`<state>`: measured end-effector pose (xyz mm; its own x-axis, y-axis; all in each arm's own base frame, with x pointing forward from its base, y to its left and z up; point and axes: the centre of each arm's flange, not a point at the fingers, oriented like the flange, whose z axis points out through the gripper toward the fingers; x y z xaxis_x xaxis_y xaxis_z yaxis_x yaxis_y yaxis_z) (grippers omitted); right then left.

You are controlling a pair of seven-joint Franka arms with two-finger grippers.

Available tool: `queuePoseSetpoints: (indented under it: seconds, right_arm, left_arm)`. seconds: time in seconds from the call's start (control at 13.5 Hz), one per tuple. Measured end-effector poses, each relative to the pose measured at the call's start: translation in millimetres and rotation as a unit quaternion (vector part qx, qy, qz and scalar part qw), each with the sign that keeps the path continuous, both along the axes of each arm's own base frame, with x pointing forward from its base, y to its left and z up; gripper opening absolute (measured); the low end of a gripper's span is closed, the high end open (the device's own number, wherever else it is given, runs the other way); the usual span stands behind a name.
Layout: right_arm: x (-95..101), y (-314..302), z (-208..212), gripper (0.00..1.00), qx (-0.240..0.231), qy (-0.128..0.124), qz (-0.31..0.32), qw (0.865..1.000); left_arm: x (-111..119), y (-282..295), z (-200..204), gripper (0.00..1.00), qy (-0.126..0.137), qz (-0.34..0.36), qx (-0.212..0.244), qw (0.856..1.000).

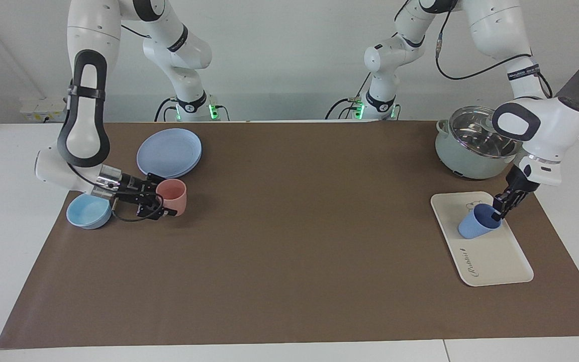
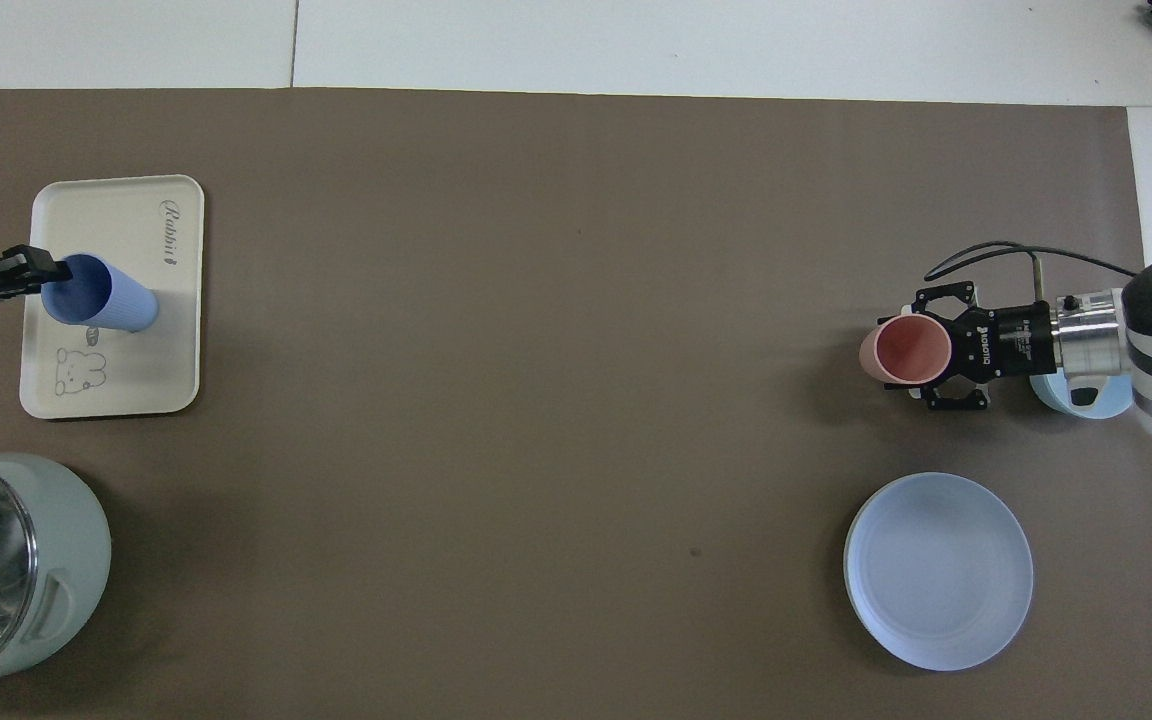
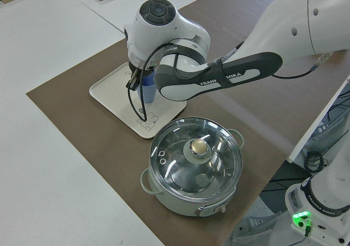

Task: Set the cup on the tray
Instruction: 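Lower the blue cup onto the cream tray and open the left gripper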

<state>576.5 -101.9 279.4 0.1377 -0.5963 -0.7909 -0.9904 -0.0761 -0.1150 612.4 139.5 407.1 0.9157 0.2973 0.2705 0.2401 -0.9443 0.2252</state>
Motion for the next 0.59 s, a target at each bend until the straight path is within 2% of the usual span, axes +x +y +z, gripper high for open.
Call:
queuePoseSetpoints:
  seconds: [0.07, 0.3, 0.44, 0.59]
  right_arm:
    - [1.8, -7.8, -3.9, 0.78, 0.001, 0.001, -0.005, 1.000]
    - [4.5, -21.9, -14.8, 0.78, 0.004, 0.005, -0.014, 1.000]
    - [5.0, -19.2, -18.2, 0.78, 0.005, 0.007, -0.012, 1.000]
    - [4.3, -18.8, -19.7, 0.78, 0.006, 0.009, -0.012, 1.000]
  left_arm:
    - [3.1, -11.9, 19.1, 0.62, 0.009, -0.026, 0.006, 1.000]
    - [2.5, -50.1, 95.7, 0.99, 0.061, -0.116, 0.073, 0.989]
    - [-7.6, -91.1, 132.3, 1.00, 0.079, -0.158, 0.092, 0.980]
    - [-30.6, -130.6, 155.0, 1.00, 0.112, -0.193, 0.094, 0.970]
